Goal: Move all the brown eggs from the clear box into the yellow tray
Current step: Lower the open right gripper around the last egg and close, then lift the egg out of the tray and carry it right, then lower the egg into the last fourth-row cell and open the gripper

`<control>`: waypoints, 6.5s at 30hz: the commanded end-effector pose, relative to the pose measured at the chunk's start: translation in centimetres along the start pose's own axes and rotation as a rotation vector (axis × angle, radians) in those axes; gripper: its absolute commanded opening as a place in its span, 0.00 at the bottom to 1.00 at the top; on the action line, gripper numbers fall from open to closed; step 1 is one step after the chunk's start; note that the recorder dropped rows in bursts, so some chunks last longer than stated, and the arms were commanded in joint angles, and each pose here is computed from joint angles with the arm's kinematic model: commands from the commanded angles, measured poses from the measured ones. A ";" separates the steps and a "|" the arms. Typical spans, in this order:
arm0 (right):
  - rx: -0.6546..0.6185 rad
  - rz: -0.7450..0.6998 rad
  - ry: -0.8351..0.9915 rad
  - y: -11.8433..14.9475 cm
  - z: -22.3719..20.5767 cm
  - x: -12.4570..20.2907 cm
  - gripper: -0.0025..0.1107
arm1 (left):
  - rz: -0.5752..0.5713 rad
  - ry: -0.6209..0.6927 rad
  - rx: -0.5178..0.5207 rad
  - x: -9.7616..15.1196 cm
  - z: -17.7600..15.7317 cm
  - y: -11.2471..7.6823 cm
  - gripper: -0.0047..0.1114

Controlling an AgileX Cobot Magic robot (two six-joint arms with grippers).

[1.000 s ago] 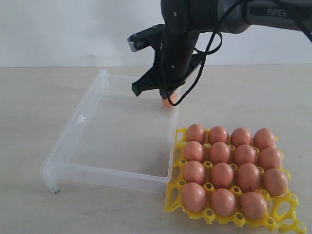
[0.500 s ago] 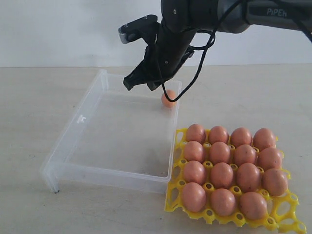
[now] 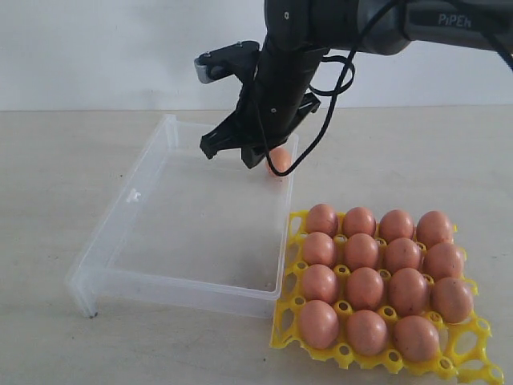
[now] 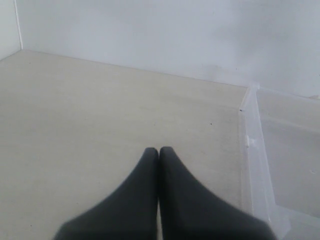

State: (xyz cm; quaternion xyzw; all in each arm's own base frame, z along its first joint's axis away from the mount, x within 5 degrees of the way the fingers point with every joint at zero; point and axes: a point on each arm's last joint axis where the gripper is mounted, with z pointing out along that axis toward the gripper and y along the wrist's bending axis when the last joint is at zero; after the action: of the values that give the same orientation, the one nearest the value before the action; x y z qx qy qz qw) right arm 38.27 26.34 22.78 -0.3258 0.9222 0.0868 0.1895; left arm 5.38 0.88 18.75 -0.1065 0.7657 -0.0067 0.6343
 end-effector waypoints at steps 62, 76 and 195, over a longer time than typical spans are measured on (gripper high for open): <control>0.292 0.204 -0.089 -6.2 10.2 1.0 0.49 | -0.012 0.005 0.006 0.0 0.0 0.0 0.00; 0.258 0.235 -0.143 -5.7 9.1 0.3 0.02 | -0.012 0.005 0.006 0.0 0.0 0.0 0.00; -0.560 0.382 -0.596 -7.0 -10.1 28.0 0.02 | -0.012 0.005 0.006 0.0 0.0 0.0 0.00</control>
State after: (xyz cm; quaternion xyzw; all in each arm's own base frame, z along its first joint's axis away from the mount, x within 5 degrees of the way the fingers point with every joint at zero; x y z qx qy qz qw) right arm 20.46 1.82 19.90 -0.1475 0.8170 0.4509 0.3279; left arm 5.38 0.88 18.75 -0.1065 0.7657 -0.0067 0.6343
